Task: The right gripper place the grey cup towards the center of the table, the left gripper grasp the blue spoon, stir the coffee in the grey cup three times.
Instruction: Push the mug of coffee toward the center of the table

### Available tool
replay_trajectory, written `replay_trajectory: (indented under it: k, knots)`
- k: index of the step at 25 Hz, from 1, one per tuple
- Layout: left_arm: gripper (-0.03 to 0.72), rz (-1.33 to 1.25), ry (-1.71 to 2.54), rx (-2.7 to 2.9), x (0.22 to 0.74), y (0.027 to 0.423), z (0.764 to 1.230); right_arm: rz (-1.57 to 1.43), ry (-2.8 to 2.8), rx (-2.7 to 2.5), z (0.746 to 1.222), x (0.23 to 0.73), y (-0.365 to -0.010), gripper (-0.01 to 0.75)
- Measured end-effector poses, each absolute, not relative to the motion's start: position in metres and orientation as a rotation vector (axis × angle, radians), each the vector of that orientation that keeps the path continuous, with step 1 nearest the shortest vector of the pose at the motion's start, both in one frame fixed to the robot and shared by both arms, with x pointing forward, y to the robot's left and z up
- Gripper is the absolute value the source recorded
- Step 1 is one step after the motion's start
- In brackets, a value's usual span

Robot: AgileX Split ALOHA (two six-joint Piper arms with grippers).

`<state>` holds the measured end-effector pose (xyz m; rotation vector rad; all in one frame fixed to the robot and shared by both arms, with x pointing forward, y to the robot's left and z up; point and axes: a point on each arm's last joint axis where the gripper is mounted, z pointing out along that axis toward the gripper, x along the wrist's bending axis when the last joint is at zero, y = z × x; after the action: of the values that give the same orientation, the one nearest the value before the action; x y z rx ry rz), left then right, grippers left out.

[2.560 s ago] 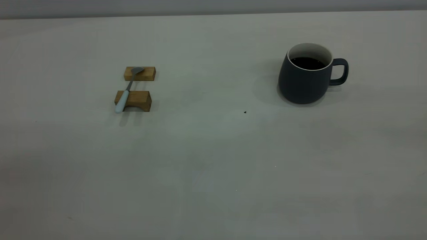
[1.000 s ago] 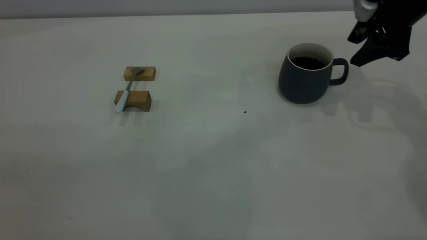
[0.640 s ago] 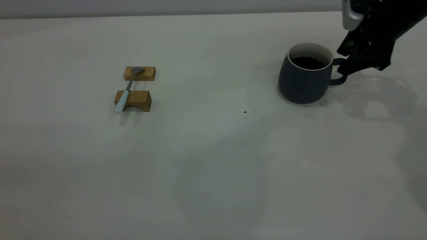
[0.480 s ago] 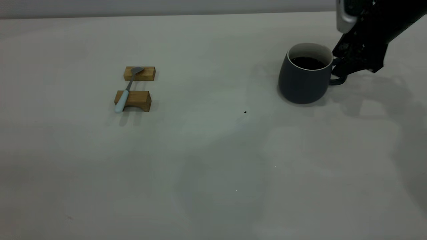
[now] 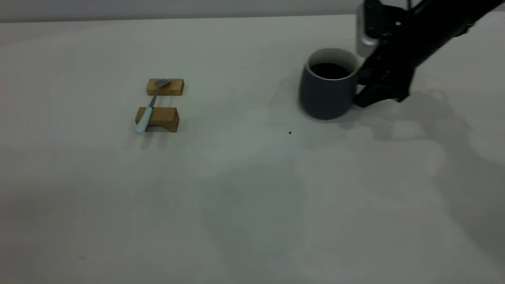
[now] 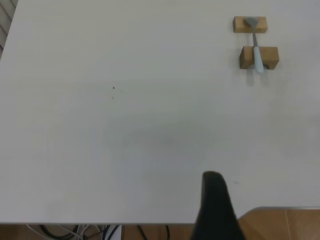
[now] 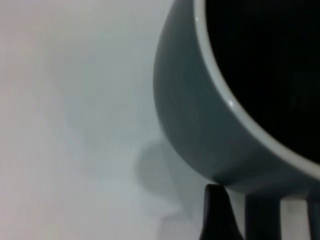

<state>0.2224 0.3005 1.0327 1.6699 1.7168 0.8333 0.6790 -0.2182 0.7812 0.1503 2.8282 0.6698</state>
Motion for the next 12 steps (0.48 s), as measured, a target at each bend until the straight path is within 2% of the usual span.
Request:
replay_trajectory:
  k: [12]
  knots:
    - [0.585,0.833,1.717,1.670,0.222,0.301,1.033,0.688,2.795,0.035,0.782,0.668,-0.145,0.523]
